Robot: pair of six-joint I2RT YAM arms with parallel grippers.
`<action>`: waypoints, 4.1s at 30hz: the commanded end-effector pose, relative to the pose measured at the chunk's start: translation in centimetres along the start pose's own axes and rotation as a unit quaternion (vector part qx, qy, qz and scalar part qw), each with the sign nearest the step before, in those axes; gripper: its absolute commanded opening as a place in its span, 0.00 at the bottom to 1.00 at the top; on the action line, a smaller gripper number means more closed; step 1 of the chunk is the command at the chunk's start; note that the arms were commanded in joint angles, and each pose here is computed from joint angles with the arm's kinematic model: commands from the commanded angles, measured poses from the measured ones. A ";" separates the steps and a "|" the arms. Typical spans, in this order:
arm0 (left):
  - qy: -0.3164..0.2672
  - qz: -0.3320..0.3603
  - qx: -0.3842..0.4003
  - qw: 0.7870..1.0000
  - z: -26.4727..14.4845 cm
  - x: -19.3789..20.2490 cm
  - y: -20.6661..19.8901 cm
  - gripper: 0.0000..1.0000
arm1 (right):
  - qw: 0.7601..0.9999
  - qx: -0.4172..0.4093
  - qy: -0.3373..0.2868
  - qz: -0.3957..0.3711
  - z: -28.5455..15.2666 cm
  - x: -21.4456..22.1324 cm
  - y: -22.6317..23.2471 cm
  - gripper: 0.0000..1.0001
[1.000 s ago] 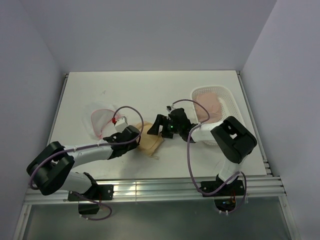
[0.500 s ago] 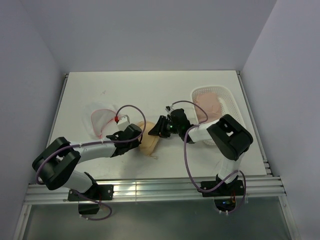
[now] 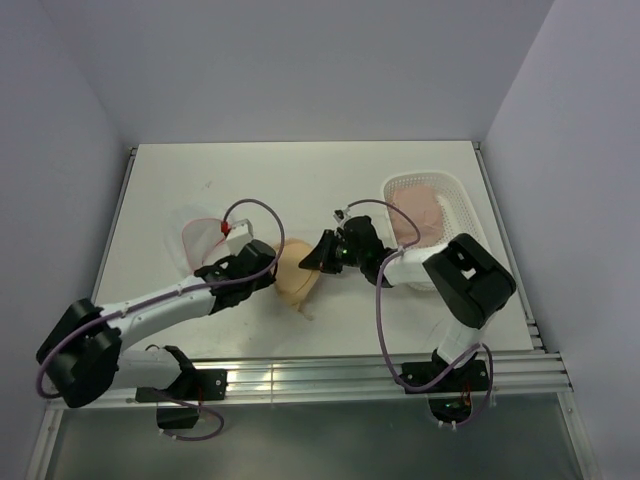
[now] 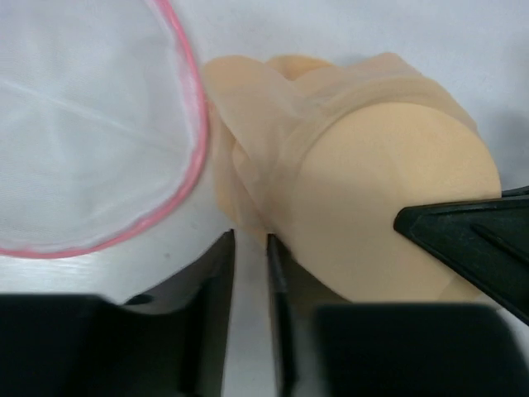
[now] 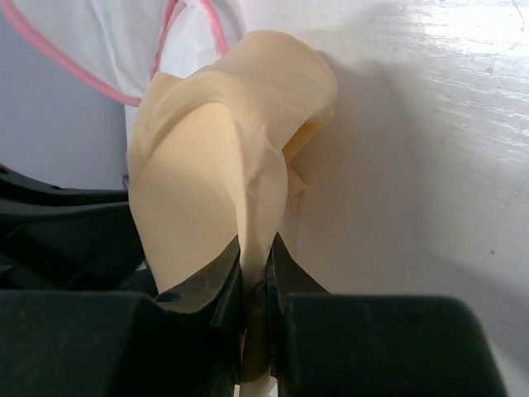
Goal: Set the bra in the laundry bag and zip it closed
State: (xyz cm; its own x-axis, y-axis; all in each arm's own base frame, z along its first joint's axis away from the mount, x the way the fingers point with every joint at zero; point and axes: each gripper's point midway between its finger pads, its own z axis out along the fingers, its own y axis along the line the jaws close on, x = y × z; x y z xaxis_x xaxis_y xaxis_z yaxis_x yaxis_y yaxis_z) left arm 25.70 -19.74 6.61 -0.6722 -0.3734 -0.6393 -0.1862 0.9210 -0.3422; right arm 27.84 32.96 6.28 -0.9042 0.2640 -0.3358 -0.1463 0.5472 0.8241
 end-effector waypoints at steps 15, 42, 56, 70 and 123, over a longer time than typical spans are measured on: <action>-0.173 -0.007 -0.191 0.966 -8.2 -15.0 7.9 0.58 | 0.998 -0.055 -0.030 -0.027 -4.1 -3.4 7.6 0.00; -0.089 0.112 -0.235 0.961 -3.8 -20.9 12.0 0.72 | 0.992 -0.111 -0.042 -0.047 -9.5 -3.4 12.4 0.00; -0.035 0.119 -0.268 0.955 -1.6 -19.2 13.7 0.56 | 0.992 -0.102 -0.055 -0.044 -10.8 -3.7 11.4 0.00; -0.026 0.090 -0.305 0.948 0.1 -18.6 16.0 0.43 | 0.993 -0.098 -0.053 -0.045 -11.0 -3.2 10.7 0.00; 0.078 0.124 0.199 0.969 -7.3 -3.7 -5.3 0.00 | 0.993 -0.092 0.046 0.063 0.2 2.2 8.6 0.00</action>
State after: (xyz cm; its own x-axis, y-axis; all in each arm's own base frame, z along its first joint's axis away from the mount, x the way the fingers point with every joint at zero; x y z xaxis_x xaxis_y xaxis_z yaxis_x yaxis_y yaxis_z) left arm 24.17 -20.86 14.46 -0.7843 -0.0562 -0.6178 0.2319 0.8971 -0.3760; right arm 23.96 36.73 10.96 -0.9636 0.1725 -0.2043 -0.1108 0.4378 0.8922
